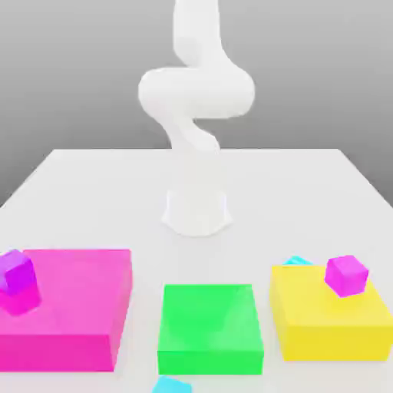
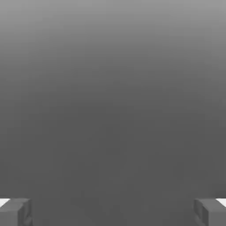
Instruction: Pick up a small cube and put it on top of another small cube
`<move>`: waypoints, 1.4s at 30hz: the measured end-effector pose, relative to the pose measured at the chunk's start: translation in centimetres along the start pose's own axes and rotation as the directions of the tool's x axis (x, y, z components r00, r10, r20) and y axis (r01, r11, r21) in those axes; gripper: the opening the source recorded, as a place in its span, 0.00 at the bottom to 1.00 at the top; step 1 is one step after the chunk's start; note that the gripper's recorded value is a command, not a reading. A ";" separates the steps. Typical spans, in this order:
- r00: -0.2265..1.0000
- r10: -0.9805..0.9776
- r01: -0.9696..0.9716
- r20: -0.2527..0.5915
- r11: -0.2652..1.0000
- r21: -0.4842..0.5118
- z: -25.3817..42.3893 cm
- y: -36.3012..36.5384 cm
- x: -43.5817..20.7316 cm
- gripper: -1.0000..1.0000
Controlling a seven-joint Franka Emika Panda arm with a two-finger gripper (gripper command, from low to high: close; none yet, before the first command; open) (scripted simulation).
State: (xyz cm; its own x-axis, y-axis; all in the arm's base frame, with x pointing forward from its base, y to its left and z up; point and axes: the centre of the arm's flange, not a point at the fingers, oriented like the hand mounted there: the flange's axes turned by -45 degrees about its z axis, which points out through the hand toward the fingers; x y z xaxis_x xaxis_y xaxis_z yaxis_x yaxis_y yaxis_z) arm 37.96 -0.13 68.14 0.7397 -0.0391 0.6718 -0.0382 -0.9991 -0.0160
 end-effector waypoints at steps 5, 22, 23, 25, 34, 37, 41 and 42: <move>0.991 0.052 -0.048 0.127 0.998 -0.033 9.2 0.4 -0.1 0.50; 0.830 0.241 -0.182 0.502 0.970 -0.164 37.0 3.1 -11.8 0.50; 0.815 0.252 -0.188 0.522 0.967 -0.172 38.4 3.2 -12.9 0.50; 0.783 0.273 -0.201 0.559 0.961 -0.188 41.1 3.4 -15.5 0.50; 0.705 0.320 -0.227 0.632 0.947 -0.226 50.8 3.9 -25.6 0.00; 0.706 0.320 -0.227 0.632 0.947 -0.226 50.8 3.9 -25.5 0.00; 0.706 0.321 -0.228 0.632 0.947 -0.226 50.8 3.9 -25.5 0.00; 0.705 0.321 -0.228 0.632 0.947 -0.226 50.1 3.9 -24.8 0.00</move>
State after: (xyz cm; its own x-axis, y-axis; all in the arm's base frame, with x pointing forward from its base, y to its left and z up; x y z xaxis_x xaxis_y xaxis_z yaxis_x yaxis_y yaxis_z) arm 53.09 -3.74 14.31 0.9342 -0.3568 0.0007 -0.3568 -0.9342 -0.0006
